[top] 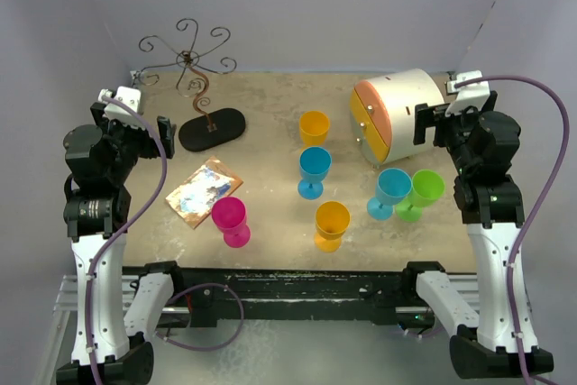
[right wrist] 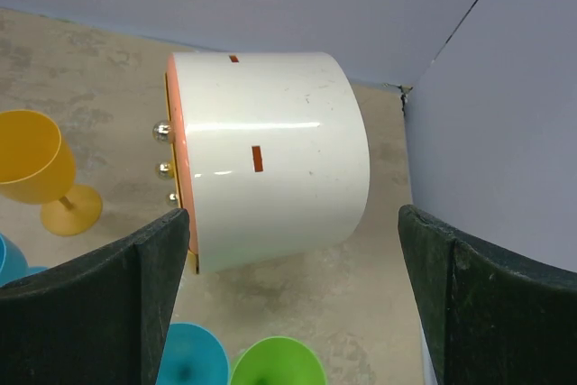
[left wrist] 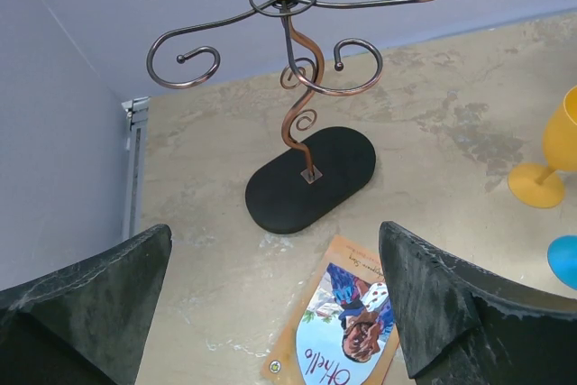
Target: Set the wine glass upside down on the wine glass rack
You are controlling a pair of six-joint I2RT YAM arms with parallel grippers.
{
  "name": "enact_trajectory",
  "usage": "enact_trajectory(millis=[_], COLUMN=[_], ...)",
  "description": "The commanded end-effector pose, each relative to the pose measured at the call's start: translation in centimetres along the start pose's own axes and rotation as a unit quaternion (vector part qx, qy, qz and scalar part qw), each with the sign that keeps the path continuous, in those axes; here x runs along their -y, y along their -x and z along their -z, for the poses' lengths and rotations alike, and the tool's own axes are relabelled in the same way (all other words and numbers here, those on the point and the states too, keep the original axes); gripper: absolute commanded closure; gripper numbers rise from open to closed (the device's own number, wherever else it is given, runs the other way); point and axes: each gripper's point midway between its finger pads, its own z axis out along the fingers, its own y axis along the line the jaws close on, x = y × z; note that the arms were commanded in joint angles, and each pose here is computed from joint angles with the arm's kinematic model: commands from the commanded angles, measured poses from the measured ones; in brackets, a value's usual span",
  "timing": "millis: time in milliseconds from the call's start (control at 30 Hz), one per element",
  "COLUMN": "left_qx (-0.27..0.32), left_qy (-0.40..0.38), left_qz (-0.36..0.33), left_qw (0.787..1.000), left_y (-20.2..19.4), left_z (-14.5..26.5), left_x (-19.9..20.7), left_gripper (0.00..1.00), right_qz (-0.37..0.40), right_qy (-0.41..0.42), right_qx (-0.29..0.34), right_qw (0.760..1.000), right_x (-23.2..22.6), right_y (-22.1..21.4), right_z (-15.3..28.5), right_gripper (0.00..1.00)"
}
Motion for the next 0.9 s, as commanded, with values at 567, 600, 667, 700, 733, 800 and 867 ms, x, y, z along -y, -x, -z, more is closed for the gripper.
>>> enact_trajectory(millis=[567, 600, 667, 700, 733, 800, 867], left_qx=[0.034, 0.036, 0.039, 0.04, 0.042, 0.047, 0.05], left_qy=[0.014, 0.011, -0.009, -0.017, -0.021, -0.028, -0.034], left_qz=[-0.007, -0.008, -0.015, -0.018, -0.017, -0.017, -0.032], left_qw=[0.999, 0.999, 0.999, 0.999, 0.999, 0.998, 0.998], left_y=[2.8, 3.0, 3.3, 3.5, 3.7, 4.3, 5.0], left_z=[1.2, 1.3, 1.3, 1.2, 1.0, 0.8, 0.5], left_x=[-0.5, -0.4, 0.2, 0.4, 0.5, 0.7, 0.6], left_gripper=[0.01, 0.01, 0.01, 0.01, 0.01, 0.01, 0.01], right_qz=[0.034, 0.046, 0.071, 0.085, 0.099, 0.113, 0.117], right_qy=[0.009, 0.021, 0.052, 0.067, 0.08, 0.105, 0.138], right_qx=[0.049, 0.049, 0.057, 0.059, 0.059, 0.059, 0.063], right_qw=[0.998, 0.998, 0.994, 0.992, 0.99, 0.986, 0.982], right_x=[0.3, 0.0, -0.9, -1.4, -1.7, -2.5, -3.5], right_y=[3.5, 3.4, 3.7, 3.8, 3.9, 4.0, 4.3], right_z=[0.9, 0.9, 0.7, 0.6, 0.3, 0.0, -0.1], right_gripper=[0.0, 0.0, 0.0, 0.0, 0.0, 0.0, 0.0])
